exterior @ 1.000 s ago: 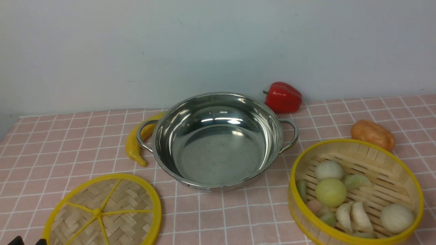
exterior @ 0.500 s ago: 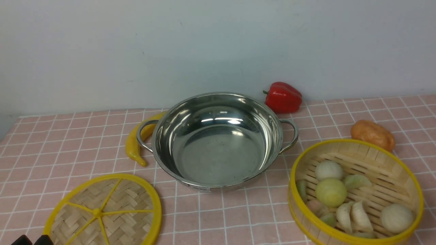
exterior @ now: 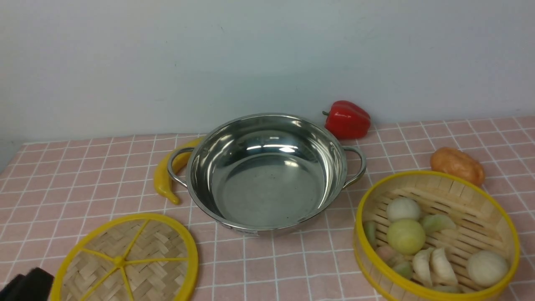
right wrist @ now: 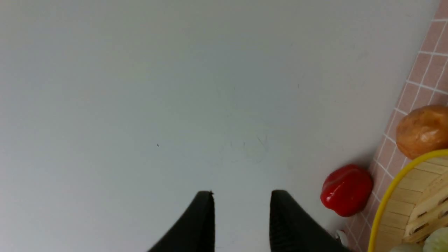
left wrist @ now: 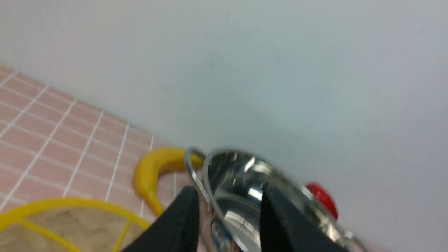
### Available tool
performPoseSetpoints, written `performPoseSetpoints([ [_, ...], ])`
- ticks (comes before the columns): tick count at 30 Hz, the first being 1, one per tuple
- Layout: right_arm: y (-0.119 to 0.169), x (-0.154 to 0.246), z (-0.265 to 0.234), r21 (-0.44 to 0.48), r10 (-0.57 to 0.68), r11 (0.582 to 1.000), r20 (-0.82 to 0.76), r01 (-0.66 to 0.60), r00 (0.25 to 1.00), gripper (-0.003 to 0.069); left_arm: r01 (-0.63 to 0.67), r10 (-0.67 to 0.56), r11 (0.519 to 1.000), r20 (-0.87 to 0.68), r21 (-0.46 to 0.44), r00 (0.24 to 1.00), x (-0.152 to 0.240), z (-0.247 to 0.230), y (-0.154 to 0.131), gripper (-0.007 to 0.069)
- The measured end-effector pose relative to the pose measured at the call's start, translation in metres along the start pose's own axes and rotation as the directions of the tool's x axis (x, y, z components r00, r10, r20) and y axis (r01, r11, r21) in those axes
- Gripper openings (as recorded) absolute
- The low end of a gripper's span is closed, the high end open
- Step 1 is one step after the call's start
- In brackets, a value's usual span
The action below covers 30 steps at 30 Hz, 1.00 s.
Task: Place the steamer in the pot on the pink tablecloth, and put the lid on the steamer.
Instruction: 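Reach for and grasp the rim of the bamboo steamer holding the buns with the right gripper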
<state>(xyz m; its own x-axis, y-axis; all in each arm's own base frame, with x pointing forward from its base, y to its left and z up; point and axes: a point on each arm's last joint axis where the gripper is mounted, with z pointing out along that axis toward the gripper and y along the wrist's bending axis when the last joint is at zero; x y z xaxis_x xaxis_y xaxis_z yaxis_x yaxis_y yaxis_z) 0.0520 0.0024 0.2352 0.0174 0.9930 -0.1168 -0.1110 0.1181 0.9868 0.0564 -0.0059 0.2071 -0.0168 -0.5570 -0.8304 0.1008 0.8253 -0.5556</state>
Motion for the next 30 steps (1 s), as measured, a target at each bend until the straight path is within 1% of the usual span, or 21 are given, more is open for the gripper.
performPoseSetpoints([
  [1,0.000,0.000,0.000,-0.002,0.015,1.000,0.002,-0.015,1.000,0.0243,0.038,-0.038,0.999,0.041,0.006,0.998,-0.004,0.000,0.000,0.0243],
  [2,0.001,-0.001,0.000,-0.012,0.065,0.998,0.012,-0.065,0.998,0.0243,0.087,-0.088,0.996,0.105,0.019,0.991,-0.010,-0.001,-0.001,0.0243],
  [3,0.001,-0.002,0.000,-0.016,0.076,0.997,0.019,-0.076,0.997,0.0243,0.098,-0.100,0.995,0.105,0.020,0.989,-0.010,-0.001,-0.001,0.0243],
  [5,0.005,-0.009,-0.001,-0.080,0.237,0.970,0.088,-0.231,0.967,0.0243,0.249,-0.261,0.965,0.263,0.079,0.929,-0.025,-0.003,-0.001,0.0243],
  [6,0.009,-0.015,-0.002,-0.133,0.312,0.946,0.134,-0.295,0.941,0.0243,0.316,-0.342,0.940,0.325,0.131,0.882,-0.033,-0.006,0.000,0.0243],
  [7,0.009,-0.016,-0.002,-0.140,0.316,0.944,0.142,-0.297,0.938,0.0243,0.325,-0.355,0.935,0.338,0.143,0.872,-0.034,-0.007,0.000,0.0243],
  [8,0.019,-0.026,-0.005,-0.227,0.359,0.923,0.209,-0.312,0.910,0.0243,0.398,-0.458,0.889,0.442,0.227,0.771,-0.045,-0.012,0.000,0.0243],
  [10,0.031,-0.033,-0.010,-0.299,0.346,0.917,0.262,-0.265,0.901,0.0243,0.395,-0.513,0.858,0.520,0.328,0.683,-0.057,-0.019,-0.002,0.0243],
  [11,0.041,-0.036,-0.013,-0.341,0.308,0.918,0.295,-0.201,0.905,0.0243,0.351,-0.516,0.855,0.553,0.382,0.654,-0.065,-0.025,-0.007,0.0243],
  [14,0.067,-0.040,-0.022,-0.419,0.180,0.908,0.358,-0.014,0.916,0.0243,0.167,-0.460,0.866,0.620,0.472,0.636,-0.084,-0.037,-0.029,0.0243],
  [16,0.092,-0.042,-0.031,-0.478,0.080,0.865,0.430,0.151,0.899,0.0243,0.035,-0.397,0.871,0.659,0.491,0.639,-0.100,-0.047,-0.047,0.0243],
  [17,0.110,-0.043,-0.036,-0.504,0.016,0.822,0.486,0.265,0.874,0.0243,-0.041,-0.341,0.877,0.681,0.479,0.648,-0.109,-0.052,-0.058,0.0243],
  [18,0.110,-0.043,-0.036,-0.503,0.016,0.822,0.492,0.269,0.871,0.0243,-0.043,-0.343,0.875,0.681,0.482,0.647,-0.111,-0.053,-0.059,0.0243],
  [20,0.161,-0.039,-0.044,-0.496,-0.181,0.659,0.626,0.566,0.759,0.0243,-0.252,-0.137,0.890,0.750,0.379,0.647,-0.136,-0.068,-0.087,0.0243],
  [21,0.165,-0.039,-0.044,-0.491,-0.196,0.646,0.634,0.585,0.748,0.0243,-0.269,-0.124,0.888,0.759,0.372,0.639,-0.140,-0.071,-0.091,0.0243],
  [24,0.212,-0.029,-0.035,-0.387,-0.437,0.455,0.687,0.802,0.580,0.0243,-0.416,0.121,0.884,0.758,0.211,0.641,-0.165,-0.074,-0.113,0.0243],
  [26,0.240,-0.024,-0.023,-0.289,-0.595,0.337,0.672,0.896,0.440,0.0243,-0.468,0.273,0.876,0.682,0.116,0.679,-0.177,-0.064,-0.121,0.0243],
  [27,0.244,-0.025,-0.012,-0.249,-0.658,0.335,0.629,0.909,0.414,0.0243,-0.476,0.307,0.875,0.652,0.094,0.693,-0.181,-0.061,-0.123,0.0243],
  [28,0.250,-0.027,-0.003,-0.201,-0.714,0.328,0.587,0.923,0.381,0.0243,-0.479,0.360,0.876,0.581,0.059,0.730,-0.185,-0.052,-0.124,0.0243],
  [29,0.254,-0.031,0.010,-0.137,-0.775,0.342,0.519,0.930,0.362,0.0243,-0.478,0.403,0.878,0.495,0.028,0.770,-0.188,-0.040,-0.124,0.0243],
  [30,0.259,-0.039,0.028,-0.033,-0.838,0.378,0.412,0.925,0.357,0.0243,-0.464,0.439,0.886,0.371,-0.025,0.818,-0.188,-0.019,-0.121,0.0243],
])
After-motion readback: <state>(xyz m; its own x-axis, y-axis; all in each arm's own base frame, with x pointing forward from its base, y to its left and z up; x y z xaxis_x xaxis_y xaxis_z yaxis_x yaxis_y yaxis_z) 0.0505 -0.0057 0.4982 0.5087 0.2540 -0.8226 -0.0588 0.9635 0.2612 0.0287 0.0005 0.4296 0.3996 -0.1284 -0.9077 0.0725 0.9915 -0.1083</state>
